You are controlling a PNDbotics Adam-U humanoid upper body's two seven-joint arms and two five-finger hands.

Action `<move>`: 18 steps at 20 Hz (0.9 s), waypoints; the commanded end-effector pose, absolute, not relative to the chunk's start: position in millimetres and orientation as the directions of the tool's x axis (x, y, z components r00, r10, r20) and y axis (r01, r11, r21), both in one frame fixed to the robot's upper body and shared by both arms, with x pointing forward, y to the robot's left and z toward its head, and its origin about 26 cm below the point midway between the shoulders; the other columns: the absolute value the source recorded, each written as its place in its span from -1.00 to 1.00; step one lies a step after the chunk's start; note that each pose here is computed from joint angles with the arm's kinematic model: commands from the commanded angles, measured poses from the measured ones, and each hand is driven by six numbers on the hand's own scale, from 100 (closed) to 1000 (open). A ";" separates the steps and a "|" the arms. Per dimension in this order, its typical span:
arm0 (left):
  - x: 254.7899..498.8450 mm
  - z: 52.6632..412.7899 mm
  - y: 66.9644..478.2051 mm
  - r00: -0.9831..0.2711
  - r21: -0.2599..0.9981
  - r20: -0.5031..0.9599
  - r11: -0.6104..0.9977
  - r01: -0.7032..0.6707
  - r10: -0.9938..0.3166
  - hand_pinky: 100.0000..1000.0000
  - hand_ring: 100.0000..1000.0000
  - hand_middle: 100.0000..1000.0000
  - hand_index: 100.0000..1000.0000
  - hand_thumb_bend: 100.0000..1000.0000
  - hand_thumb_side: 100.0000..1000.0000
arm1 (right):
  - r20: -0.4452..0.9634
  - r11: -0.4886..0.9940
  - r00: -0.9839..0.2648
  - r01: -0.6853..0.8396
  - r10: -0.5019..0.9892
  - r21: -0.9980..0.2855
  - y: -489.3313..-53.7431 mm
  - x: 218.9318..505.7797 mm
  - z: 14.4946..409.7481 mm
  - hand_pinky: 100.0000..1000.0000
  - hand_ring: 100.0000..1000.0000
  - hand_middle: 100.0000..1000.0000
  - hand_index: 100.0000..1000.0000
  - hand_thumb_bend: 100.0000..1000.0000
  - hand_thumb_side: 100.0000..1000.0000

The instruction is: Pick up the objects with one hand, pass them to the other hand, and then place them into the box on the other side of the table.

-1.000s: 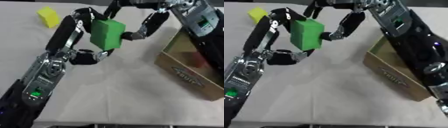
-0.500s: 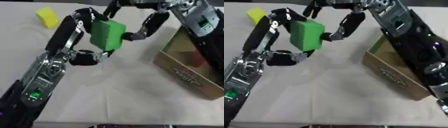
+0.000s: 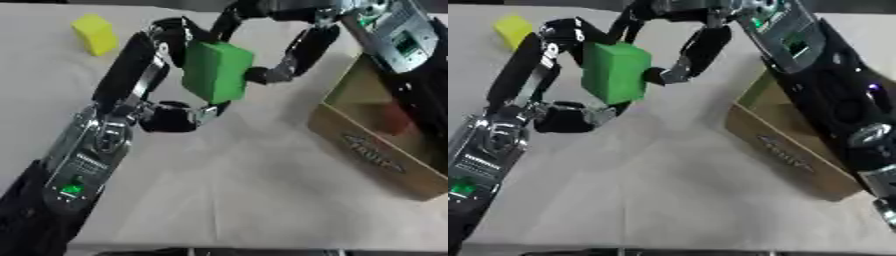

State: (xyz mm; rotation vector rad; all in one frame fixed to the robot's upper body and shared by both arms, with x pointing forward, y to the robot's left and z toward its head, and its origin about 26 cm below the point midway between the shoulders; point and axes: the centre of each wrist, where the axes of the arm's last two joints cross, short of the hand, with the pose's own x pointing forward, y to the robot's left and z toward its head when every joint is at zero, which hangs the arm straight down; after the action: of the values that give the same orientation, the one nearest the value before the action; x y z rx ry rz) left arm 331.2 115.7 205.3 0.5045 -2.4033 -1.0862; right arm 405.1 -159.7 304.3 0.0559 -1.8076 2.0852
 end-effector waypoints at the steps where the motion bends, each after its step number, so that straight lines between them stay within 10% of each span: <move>1: 324.5 218.2 107.6 -0.866 0.768 0.200 0.622 -0.152 -0.458 -0.20 -0.30 -0.46 -0.02 -1.00 -1.00 | 0.244 -0.135 -0.938 -0.283 0.247 -0.950 -157.4 404.3 310.9 1.00 0.67 0.68 0.79 -0.79 -0.80; 18: 328.3 212.4 107.9 -0.851 0.789 0.213 0.598 -0.140 -0.480 -0.19 -0.29 -0.46 -0.02 -1.00 -1.00 | 0.389 -0.069 -0.891 -0.414 0.232 -0.907 -158.5 399.5 313.9 1.00 0.44 -0.11 0.18 -1.00 -0.55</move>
State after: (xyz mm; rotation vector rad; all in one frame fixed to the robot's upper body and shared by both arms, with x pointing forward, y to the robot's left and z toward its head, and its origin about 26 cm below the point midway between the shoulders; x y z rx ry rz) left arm 330.9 114.0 206.5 0.5065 -2.3964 -1.1370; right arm 407.0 -161.0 296.2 0.1942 -1.7227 2.0069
